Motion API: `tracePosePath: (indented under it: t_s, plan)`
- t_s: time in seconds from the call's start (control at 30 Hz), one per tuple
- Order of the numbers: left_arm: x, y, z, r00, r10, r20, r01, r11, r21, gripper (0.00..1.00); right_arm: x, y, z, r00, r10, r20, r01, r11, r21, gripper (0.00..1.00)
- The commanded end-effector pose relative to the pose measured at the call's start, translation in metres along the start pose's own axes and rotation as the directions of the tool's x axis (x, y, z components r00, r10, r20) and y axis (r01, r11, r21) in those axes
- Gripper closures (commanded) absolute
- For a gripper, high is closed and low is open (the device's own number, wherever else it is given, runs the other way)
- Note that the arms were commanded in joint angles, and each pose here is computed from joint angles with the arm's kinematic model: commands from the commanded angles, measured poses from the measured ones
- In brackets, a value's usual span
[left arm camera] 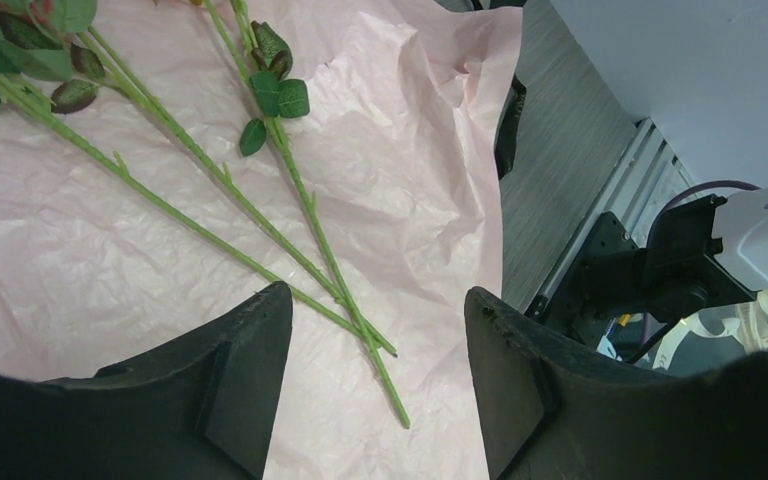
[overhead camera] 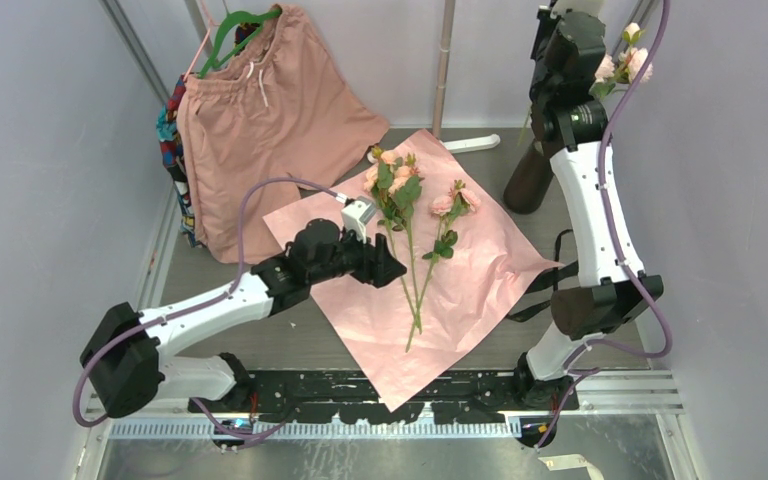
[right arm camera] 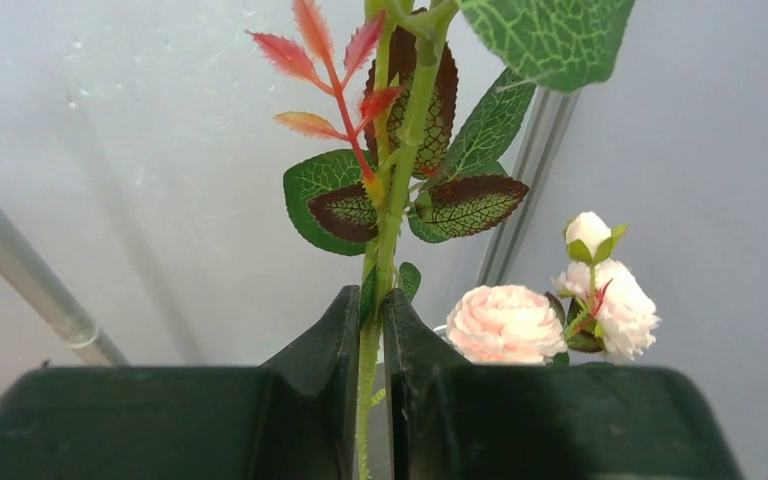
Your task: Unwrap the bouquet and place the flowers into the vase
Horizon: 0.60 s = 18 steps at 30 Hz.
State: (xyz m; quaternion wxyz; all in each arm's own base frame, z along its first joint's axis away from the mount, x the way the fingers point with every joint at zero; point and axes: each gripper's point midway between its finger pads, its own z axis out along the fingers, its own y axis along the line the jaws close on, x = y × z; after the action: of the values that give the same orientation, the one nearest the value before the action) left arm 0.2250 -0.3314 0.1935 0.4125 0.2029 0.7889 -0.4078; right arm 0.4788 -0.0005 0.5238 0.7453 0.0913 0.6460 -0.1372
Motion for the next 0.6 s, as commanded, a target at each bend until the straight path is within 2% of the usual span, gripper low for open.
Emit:
tracePosePath:
  t_s: [0.0, 0.27, 0.57]
  plan:
    - [-0.02, -0.004, 0.006, 0.998, 0.025, 0.058, -0.026, 1.0, 0.016, 0.36, -0.041, -0.013, 0.007, 0.994, -0.003, 0.113, 0.0, 1.0, 0.023, 0.99]
    - [-0.02, -0.002, 0.009, 0.998, 0.024, 0.059, -0.025, 1.0, 0.014, 0.37, -0.044, -0.045, 0.013, 0.991, 0.026, 0.129, -0.035, 0.997, 0.07, 0.99]
    - [-0.018, -0.003, 0.009, 0.999, 0.016, 0.05, -0.017, 0.999, 0.027, 0.37, -0.032, -0.057, 0.014, 0.994, 0.034, 0.108, -0.044, 0.996, 0.083, 0.99]
